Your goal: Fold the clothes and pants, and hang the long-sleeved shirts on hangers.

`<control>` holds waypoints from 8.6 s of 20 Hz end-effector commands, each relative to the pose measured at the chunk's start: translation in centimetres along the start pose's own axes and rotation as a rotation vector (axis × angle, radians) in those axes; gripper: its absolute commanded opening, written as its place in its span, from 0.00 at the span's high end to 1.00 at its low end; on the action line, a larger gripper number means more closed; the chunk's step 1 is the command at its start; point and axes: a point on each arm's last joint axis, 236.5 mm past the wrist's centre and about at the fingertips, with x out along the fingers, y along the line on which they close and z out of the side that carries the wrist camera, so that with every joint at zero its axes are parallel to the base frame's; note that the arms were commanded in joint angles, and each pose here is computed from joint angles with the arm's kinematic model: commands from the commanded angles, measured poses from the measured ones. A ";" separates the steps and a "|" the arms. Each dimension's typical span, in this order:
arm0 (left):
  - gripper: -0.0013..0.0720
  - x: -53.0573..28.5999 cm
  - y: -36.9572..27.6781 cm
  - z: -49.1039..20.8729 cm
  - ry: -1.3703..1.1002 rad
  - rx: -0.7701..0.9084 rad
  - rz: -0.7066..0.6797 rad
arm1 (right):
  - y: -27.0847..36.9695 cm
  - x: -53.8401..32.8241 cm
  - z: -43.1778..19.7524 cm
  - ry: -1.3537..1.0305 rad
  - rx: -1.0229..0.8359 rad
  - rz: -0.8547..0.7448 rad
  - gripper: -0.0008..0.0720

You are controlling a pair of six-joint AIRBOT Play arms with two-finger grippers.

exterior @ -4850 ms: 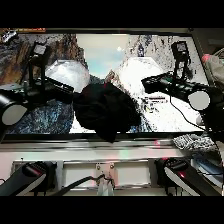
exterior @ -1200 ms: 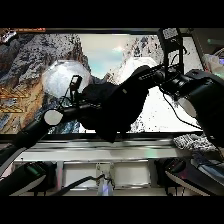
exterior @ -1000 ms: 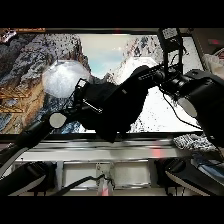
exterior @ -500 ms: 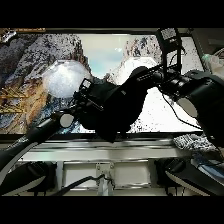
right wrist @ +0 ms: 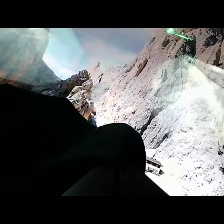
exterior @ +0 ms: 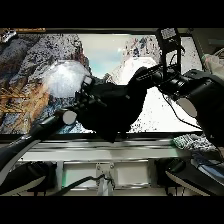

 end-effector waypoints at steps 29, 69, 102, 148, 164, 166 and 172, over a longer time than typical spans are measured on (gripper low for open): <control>0.94 -14.6 14.3 10.7 0.339 0.126 0.446 | 7.1 8.7 11.5 -0.121 -0.239 0.162 0.96; 0.40 -46.2 54.0 -12.9 0.607 -0.462 1.394 | 15.9 15.7 7.4 -0.025 -0.111 0.453 0.96; 0.85 -44.4 63.8 -15.4 0.519 -0.353 1.414 | 16.1 15.6 6.0 0.039 -0.113 0.466 0.96; 0.94 -29.1 7.4 0.0 0.379 -0.100 0.360 | 9.9 16.3 9.7 -0.081 0.008 0.358 0.96; 0.94 -22.8 11.5 2.0 0.361 0.252 0.477 | 10.2 14.8 9.1 -0.040 -0.002 0.383 0.96; 0.94 -23.4 11.6 2.6 0.338 0.264 0.492 | 10.2 14.8 9.1 -0.041 -0.001 0.383 0.96; 0.95 -18.3 8.3 4.3 0.240 0.276 0.302 | 10.4 14.8 8.6 -0.018 -0.002 0.392 0.96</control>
